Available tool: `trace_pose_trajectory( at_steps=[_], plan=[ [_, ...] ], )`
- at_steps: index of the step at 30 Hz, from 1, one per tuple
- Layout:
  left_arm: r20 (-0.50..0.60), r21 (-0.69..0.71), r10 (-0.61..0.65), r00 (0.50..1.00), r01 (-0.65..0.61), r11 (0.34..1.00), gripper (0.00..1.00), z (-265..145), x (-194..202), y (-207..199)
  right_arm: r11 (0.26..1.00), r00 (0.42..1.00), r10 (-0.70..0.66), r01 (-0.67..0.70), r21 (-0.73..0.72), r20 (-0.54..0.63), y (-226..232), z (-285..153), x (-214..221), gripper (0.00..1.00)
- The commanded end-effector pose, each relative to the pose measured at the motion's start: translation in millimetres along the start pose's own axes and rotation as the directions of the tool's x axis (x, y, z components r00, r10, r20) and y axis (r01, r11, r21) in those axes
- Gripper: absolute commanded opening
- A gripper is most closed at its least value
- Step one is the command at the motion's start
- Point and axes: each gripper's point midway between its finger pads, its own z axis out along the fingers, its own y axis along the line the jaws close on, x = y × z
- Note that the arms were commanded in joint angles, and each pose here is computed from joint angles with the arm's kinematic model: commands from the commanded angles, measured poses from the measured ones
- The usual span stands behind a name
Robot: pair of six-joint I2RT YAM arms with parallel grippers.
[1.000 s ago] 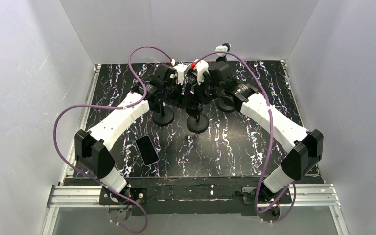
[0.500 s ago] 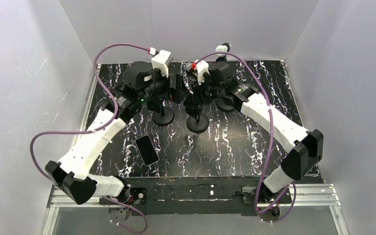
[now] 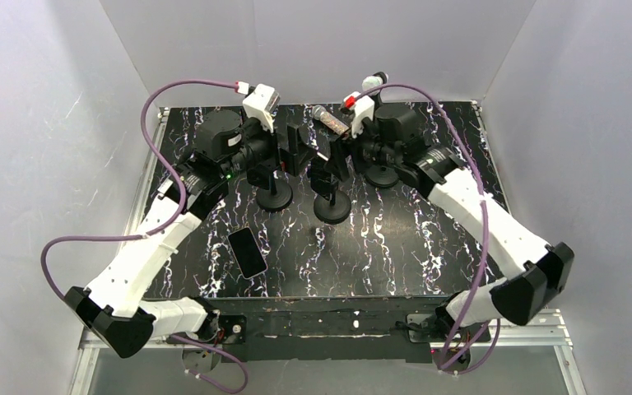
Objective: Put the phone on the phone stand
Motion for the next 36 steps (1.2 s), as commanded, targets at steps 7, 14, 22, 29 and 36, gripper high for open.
trace_pose_trajectory(
  at_steps=[7, 14, 22, 29, 36],
  plan=[
    [0.088, 0.028, 0.005, 0.996, -0.007, 1.000, 0.98, -22.5, -12.5, -8.3, 0.977, 0.950, 0.197, -0.172, -0.124, 0.240, 5.7, -63.8, -26.9, 0.85],
    [0.128, 0.051, -0.024, 0.992, 0.018, 0.999, 0.98, -35.9, -8.1, -13.0, 0.908, 0.903, 0.403, -0.375, -0.185, 0.149, -7.0, -69.1, 30.9, 0.85],
    [0.140, 0.029, -0.057, 0.989, 0.054, 0.998, 0.98, -45.7, 4.6, -8.5, 0.777, 0.781, 0.622, -0.609, -0.157, 0.049, -5.0, -56.8, 108.1, 0.87],
    [0.135, 0.035, -0.083, 0.987, 0.078, 0.996, 0.98, -47.7, 14.5, -8.3, 0.579, 0.579, 0.814, -0.806, -0.123, 0.035, -14.8, -27.1, 167.4, 0.84],
    [0.114, 0.036, -0.093, 0.989, 0.089, 0.995, 0.98, -48.1, 23.1, -8.0, 0.445, 0.447, 0.895, -0.891, -0.087, 0.000, -25.6, 2.0, 196.9, 0.74]
  ],
)
